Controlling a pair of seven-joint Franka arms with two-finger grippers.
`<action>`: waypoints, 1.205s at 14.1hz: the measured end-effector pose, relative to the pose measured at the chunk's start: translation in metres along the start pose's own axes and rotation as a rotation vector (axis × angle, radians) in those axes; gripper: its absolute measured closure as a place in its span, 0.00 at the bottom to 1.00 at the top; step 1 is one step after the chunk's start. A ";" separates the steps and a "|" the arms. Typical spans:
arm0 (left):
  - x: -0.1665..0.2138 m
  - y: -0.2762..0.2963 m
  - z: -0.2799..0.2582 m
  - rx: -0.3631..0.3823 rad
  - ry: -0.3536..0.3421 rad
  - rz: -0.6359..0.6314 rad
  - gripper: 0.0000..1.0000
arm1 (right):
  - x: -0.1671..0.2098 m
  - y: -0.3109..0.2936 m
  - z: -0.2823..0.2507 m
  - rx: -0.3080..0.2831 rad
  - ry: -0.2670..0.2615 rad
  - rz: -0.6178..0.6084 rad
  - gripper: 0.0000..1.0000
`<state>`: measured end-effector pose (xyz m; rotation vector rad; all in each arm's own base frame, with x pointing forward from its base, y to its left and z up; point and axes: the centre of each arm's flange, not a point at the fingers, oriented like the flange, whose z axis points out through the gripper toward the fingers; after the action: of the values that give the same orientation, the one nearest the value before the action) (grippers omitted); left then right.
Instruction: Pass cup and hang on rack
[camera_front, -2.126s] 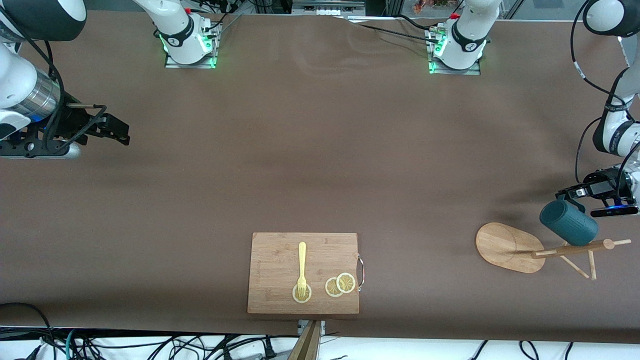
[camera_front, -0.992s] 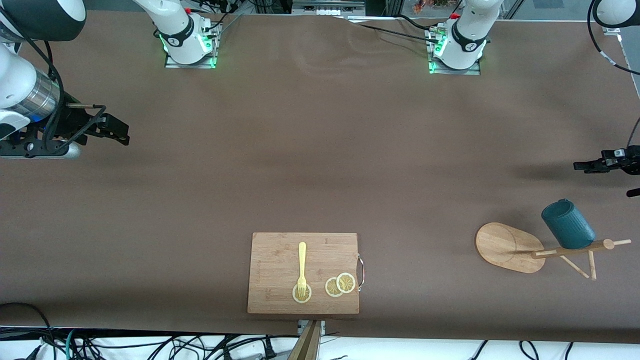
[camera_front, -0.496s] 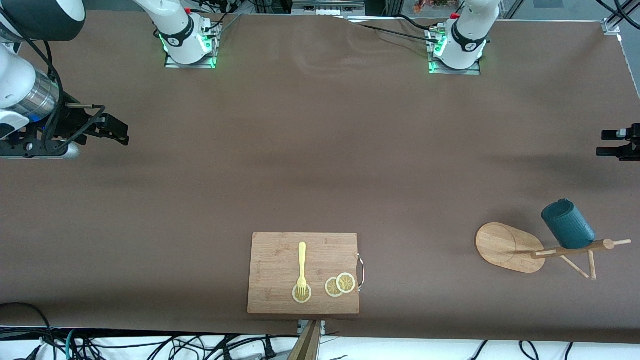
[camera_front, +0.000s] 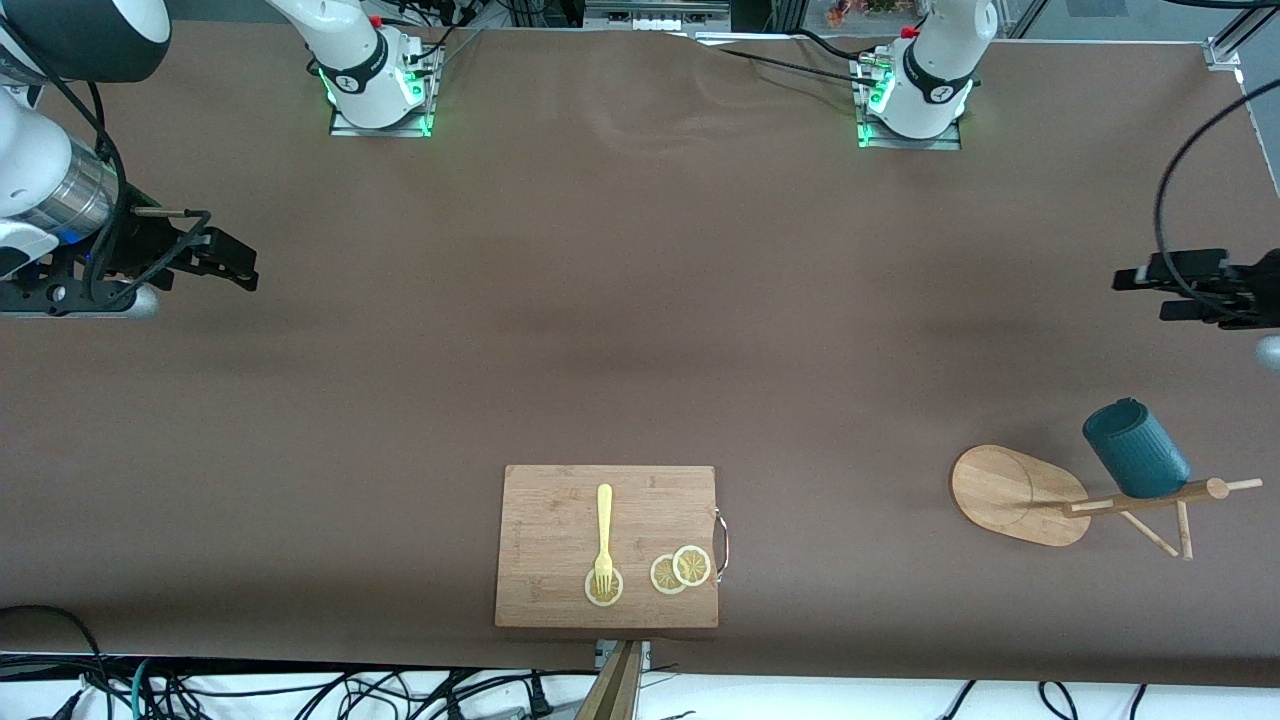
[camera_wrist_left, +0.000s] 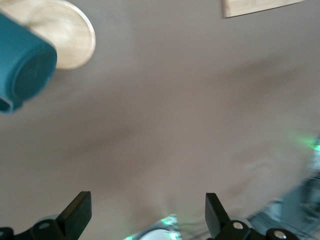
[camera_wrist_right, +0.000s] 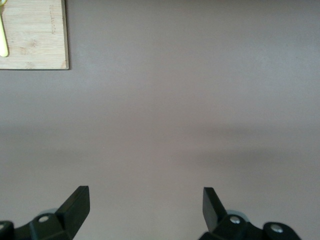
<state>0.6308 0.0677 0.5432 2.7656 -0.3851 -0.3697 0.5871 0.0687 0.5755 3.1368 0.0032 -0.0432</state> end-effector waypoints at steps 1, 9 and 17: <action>0.008 0.022 0.000 0.082 -0.009 0.018 0.00 | 0.000 0.000 0.000 0.000 0.000 0.000 0.00; -0.024 0.095 -0.061 0.333 0.159 -0.038 0.00 | 0.000 0.000 0.000 0.000 0.000 0.000 0.00; -0.043 0.125 -0.045 0.321 0.120 -0.166 0.00 | 0.000 0.000 0.000 0.000 0.000 0.000 0.00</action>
<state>0.5765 -0.0211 0.6368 3.1262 -0.1999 -0.1915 0.5871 0.0686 0.5755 3.1368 0.0031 -0.0432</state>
